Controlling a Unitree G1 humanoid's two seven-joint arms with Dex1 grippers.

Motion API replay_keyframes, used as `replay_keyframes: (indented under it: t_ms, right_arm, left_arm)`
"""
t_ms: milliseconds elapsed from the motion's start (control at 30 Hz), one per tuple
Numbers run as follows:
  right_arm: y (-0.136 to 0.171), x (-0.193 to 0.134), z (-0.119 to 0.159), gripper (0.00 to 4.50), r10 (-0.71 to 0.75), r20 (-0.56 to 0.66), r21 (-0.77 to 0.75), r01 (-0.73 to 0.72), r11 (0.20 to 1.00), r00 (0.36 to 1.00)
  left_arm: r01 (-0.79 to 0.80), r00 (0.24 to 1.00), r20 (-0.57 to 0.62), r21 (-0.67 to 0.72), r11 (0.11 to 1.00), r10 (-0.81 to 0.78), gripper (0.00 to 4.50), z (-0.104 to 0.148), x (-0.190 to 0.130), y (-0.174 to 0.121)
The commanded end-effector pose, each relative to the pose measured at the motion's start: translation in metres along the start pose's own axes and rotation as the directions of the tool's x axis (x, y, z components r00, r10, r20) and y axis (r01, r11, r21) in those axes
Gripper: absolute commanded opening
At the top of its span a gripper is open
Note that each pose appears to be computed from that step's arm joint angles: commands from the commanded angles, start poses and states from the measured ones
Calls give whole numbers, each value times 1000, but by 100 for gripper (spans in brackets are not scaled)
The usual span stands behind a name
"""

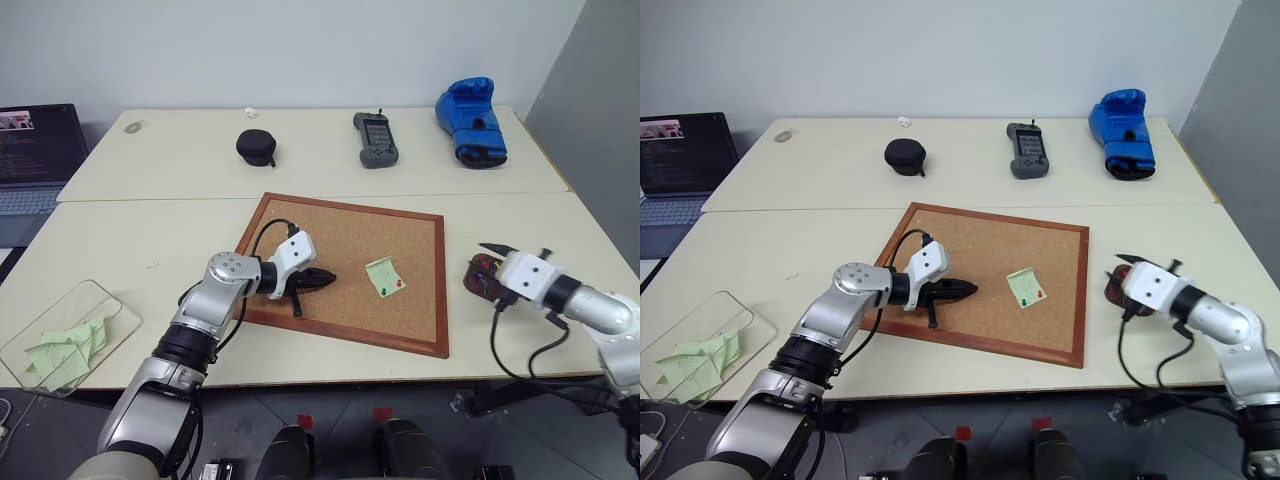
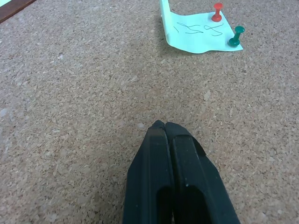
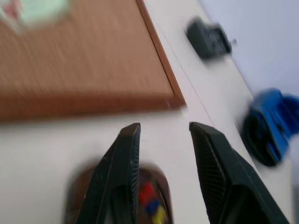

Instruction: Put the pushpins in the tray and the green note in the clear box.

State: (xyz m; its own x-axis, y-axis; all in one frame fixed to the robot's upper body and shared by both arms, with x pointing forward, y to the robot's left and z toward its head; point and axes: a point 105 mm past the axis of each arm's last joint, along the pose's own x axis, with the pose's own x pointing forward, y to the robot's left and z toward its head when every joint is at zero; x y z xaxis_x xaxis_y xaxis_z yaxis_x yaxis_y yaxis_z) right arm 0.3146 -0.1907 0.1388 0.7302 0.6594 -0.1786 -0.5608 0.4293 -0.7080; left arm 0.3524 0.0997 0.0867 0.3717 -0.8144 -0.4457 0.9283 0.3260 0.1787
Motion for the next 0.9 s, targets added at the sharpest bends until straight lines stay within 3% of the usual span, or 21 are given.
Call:
replay_keyframes:
  t_ms: [33,300,567,900]
  right_arm:
    - [16,17,33,176,104,151,166,-129,978,983]
    - [45,44,58,176,212,274,365,-306,879,938]
    - [50,61,31,176,215,199,406,-280,870,956]
    - [52,71,20,176,191,177,473,-254,844,965]
  left_arm:
    - [-4,996,-84,-21,1000,2,0,-18,2,0]
    - [1,997,-81,-12,1000,-2,0,-15,3,0]
    - [-6,996,-90,-11,1000,5,0,-17,-2,1]
    - [-5,995,-95,-4,1000,5,0,-17,-3,2]
